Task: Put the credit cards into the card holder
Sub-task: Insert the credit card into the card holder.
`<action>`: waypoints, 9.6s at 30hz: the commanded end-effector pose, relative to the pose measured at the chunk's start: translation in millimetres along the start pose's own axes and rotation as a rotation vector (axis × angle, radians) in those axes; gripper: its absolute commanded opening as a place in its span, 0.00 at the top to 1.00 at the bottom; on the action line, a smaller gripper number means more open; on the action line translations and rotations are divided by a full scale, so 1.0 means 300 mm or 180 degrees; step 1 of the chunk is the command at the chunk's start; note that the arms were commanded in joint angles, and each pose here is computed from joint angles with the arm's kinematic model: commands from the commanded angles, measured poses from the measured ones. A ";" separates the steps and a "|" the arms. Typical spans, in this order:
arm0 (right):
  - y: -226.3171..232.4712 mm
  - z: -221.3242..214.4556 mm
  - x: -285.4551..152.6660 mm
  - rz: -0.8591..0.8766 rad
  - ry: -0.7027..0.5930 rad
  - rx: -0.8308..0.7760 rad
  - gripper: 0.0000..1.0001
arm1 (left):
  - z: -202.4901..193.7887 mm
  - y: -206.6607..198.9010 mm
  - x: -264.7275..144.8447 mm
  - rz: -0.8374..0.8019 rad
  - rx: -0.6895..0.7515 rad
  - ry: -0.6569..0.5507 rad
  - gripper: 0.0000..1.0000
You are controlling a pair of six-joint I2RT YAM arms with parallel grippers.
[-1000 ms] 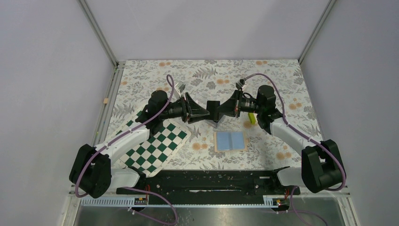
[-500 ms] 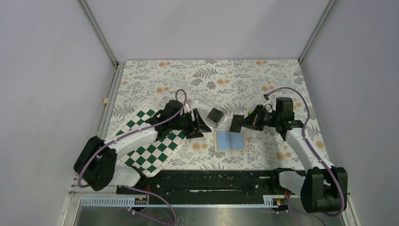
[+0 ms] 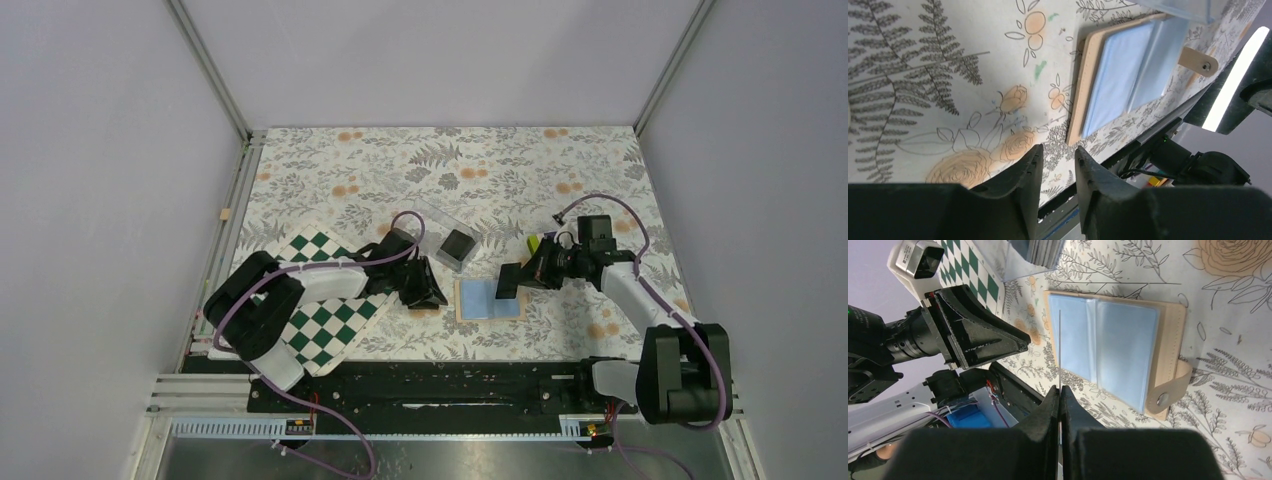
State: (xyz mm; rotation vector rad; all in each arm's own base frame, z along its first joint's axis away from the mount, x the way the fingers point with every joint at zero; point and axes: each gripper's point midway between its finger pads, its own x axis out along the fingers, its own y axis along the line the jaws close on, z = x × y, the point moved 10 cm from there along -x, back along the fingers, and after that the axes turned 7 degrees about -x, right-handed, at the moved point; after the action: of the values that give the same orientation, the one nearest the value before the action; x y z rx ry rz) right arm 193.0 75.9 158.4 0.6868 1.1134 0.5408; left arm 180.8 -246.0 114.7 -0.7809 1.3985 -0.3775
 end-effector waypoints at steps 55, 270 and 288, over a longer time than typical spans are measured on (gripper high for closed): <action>-0.079 -0.060 0.182 0.0013 0.0604 0.0172 1.00 | 0.056 -0.036 0.143 0.0055 0.0071 0.0067 0.96; 0.070 -0.039 0.214 -0.1214 0.1407 -0.0475 1.00 | -0.060 -0.346 0.158 -0.0130 0.0947 0.0409 0.85; 0.089 0.025 0.064 -0.1162 0.0795 -0.0413 0.98 | -0.037 -0.379 0.075 0.0893 0.1149 -0.0054 1.00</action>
State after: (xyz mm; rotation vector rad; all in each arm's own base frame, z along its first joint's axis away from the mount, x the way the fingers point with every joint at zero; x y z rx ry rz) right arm 204.4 116.2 152.1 0.2849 1.4487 0.4160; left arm 195.1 -344.1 152.3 -0.3889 1.4260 -0.4572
